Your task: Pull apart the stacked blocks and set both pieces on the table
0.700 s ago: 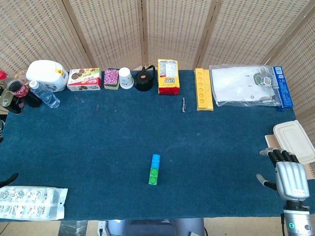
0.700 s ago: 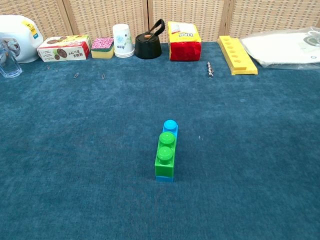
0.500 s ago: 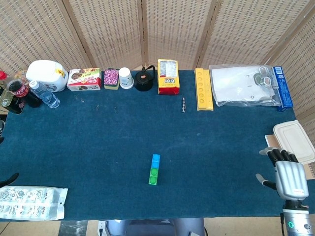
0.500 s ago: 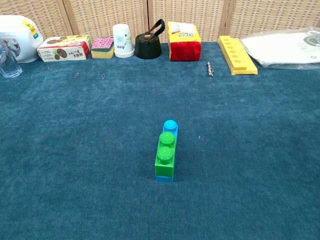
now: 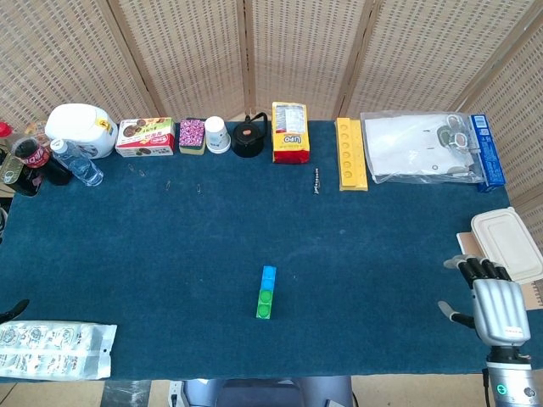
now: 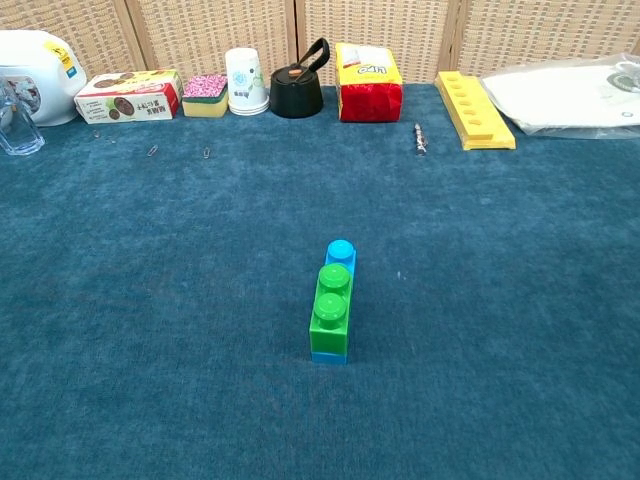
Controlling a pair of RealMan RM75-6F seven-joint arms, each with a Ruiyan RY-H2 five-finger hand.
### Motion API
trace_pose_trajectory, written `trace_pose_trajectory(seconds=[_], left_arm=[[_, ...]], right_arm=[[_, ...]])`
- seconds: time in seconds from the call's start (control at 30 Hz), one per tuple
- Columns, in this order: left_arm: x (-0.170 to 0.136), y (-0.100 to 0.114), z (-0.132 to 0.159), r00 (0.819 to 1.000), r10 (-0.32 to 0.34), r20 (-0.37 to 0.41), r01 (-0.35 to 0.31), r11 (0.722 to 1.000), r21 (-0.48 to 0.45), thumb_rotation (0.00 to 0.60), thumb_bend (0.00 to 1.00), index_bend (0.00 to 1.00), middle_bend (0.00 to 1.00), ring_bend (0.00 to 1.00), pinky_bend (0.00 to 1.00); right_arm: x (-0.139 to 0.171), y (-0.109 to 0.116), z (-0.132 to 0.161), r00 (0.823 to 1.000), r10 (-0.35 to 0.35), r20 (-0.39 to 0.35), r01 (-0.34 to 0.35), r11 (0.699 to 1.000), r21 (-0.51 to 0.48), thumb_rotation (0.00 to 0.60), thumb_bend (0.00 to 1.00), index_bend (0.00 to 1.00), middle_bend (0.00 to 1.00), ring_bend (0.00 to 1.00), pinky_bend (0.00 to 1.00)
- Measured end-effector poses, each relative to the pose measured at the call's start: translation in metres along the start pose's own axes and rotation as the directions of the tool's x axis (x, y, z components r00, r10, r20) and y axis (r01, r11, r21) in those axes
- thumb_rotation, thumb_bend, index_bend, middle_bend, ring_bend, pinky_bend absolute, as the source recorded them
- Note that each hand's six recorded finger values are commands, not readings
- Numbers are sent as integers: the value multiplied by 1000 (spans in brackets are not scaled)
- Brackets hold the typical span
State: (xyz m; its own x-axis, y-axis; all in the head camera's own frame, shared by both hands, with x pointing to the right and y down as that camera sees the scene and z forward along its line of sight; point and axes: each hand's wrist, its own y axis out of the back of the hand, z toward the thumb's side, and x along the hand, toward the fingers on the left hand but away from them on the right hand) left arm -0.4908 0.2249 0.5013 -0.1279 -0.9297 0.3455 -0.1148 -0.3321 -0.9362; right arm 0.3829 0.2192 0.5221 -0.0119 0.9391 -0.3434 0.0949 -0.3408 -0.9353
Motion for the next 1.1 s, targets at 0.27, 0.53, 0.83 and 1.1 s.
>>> trace_pose_trajectory(seconds=[0.27,0.53,0.83,1.1], left_arm=[[1,6,1,1000,2,10,-2,1000,-4,600,145,123,149,0,0],[4,13,5,1000,5,14,-5,1000,5,600,144,124,149,0,0],[8,16,13,1000,-12,13,11,999,31,600,145,124,149,0,0],[11,14,7,999,-41,-7,41,999,31,600,145,123,149,0,0]], right_arm=[[-13,-2,21,992,22,-122,-37,992,-121,600,133,356,328,286,308],[-48,0,87,892,14,-452,-125,968,-216,600,142,356,346,309,315],[-72,-21,182,636,76,-768,-197,978,-66,600,144,356,367,318,346],[-75,-42,235,483,120,-867,-141,988,57,600,134,356,367,321,353]])
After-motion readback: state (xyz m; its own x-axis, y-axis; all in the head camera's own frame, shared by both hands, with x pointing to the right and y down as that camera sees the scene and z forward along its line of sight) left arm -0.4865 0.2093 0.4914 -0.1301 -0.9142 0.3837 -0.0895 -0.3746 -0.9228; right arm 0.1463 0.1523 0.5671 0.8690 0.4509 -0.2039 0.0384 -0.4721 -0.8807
